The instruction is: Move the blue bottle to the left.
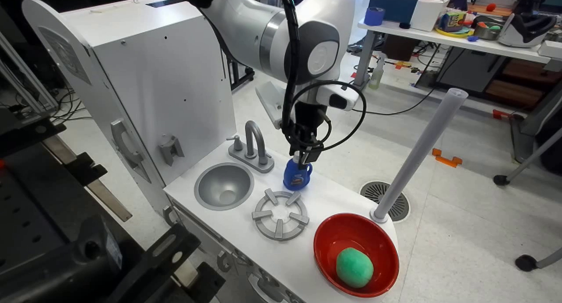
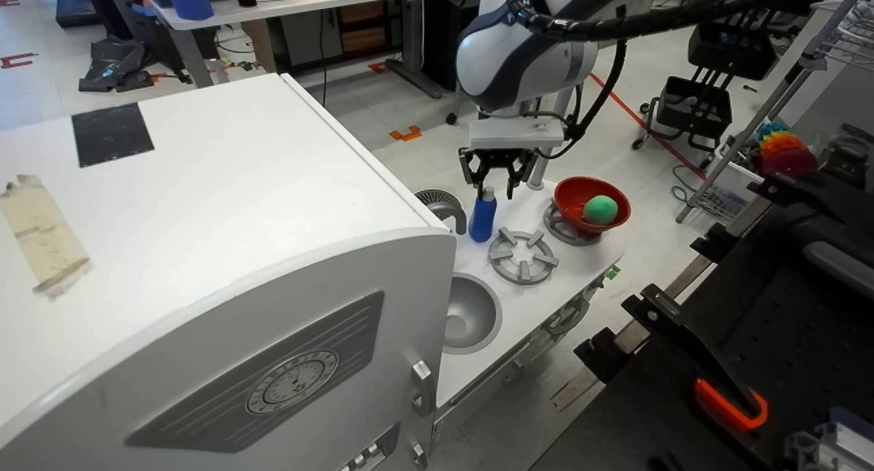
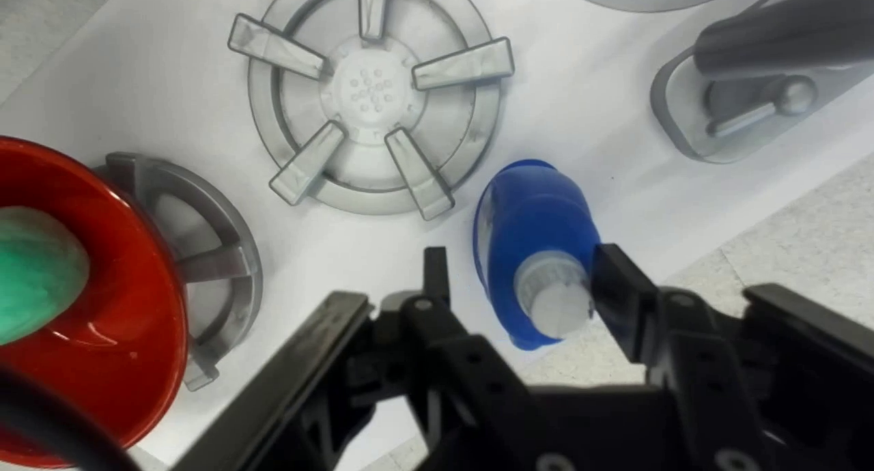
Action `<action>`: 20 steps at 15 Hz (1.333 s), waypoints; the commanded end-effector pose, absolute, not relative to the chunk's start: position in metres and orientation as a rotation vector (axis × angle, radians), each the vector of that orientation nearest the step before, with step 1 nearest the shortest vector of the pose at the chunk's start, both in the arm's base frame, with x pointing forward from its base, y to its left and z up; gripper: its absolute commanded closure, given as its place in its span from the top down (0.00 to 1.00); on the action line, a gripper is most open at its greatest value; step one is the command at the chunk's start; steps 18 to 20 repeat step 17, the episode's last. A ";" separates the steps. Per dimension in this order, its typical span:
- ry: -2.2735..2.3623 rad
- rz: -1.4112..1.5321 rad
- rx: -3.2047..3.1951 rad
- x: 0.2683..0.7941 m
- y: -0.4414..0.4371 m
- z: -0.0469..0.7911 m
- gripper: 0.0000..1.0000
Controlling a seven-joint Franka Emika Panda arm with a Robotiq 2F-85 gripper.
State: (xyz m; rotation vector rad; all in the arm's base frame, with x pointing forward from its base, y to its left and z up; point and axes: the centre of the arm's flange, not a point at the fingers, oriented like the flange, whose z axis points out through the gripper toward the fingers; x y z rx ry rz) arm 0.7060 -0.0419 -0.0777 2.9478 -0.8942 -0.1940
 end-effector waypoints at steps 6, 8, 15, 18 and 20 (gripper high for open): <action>-0.901 -0.745 2.745 0.699 -0.067 -0.077 1.00; -0.834 -0.841 2.737 0.681 -0.065 -0.066 1.00; -0.826 -1.003 2.696 0.650 -0.078 -0.061 1.00; -0.841 -1.029 2.697 0.647 -0.088 -0.061 1.00; -0.841 -1.029 2.697 0.647 -0.088 -0.061 1.00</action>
